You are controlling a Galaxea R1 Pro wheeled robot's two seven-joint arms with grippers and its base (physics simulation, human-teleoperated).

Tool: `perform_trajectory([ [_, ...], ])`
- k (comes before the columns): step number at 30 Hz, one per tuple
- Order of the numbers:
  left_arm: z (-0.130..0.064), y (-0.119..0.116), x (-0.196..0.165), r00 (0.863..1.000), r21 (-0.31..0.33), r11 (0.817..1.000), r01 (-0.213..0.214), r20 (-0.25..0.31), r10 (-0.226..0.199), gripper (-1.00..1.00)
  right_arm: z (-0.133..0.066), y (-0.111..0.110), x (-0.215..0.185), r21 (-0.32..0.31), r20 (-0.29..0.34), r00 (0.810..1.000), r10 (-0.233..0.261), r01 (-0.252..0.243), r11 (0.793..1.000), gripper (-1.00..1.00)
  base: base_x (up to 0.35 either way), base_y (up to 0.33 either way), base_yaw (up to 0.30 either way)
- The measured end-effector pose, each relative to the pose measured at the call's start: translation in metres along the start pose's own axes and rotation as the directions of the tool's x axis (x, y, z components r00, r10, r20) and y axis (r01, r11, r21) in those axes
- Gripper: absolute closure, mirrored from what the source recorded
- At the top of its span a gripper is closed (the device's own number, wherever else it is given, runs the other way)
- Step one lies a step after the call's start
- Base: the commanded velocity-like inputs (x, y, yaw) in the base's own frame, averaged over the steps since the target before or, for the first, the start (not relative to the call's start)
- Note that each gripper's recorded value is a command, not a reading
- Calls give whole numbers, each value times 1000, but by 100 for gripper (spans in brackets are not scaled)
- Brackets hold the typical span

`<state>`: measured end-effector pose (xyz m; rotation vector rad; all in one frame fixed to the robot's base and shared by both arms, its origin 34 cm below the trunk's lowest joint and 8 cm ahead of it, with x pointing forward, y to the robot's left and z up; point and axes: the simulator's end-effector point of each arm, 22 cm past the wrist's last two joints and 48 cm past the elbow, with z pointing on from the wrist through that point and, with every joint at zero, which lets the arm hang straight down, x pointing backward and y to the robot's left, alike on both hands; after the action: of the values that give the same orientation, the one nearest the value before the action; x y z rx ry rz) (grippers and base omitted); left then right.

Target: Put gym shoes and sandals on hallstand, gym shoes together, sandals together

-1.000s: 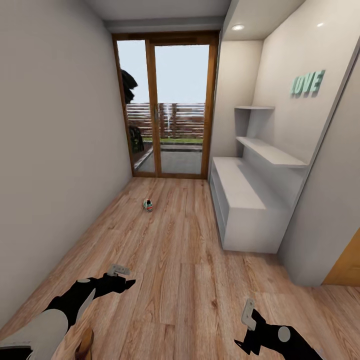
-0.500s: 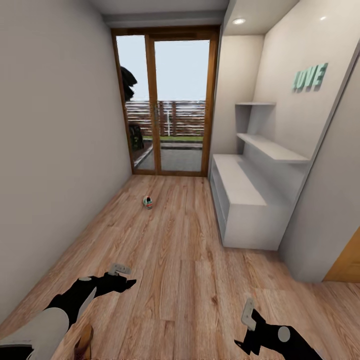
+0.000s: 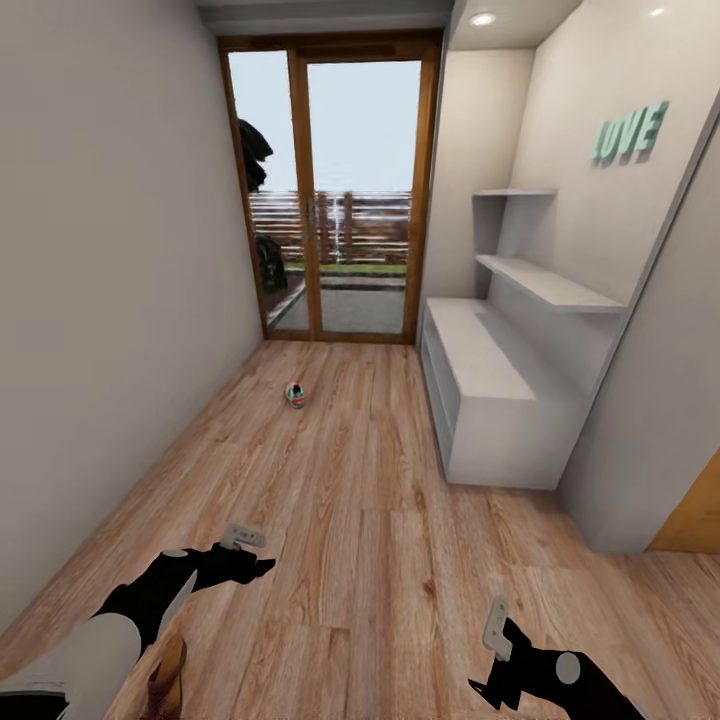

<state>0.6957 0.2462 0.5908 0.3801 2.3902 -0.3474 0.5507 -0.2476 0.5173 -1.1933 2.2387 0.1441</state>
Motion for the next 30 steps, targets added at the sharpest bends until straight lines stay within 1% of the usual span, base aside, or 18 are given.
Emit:
perform_trajectory([
  [14,24,2,34,1000,5,1000,8,-24,-8,-100,25,13,23,-15,-12,1000,8,-9,1000,-100,0,0,0],
  [30,45,6,61,1000,5,1000,13,-27,-13,-100,53,27,38,-22,-6,1000,13,-13,1000,-100,0,0,0],
])
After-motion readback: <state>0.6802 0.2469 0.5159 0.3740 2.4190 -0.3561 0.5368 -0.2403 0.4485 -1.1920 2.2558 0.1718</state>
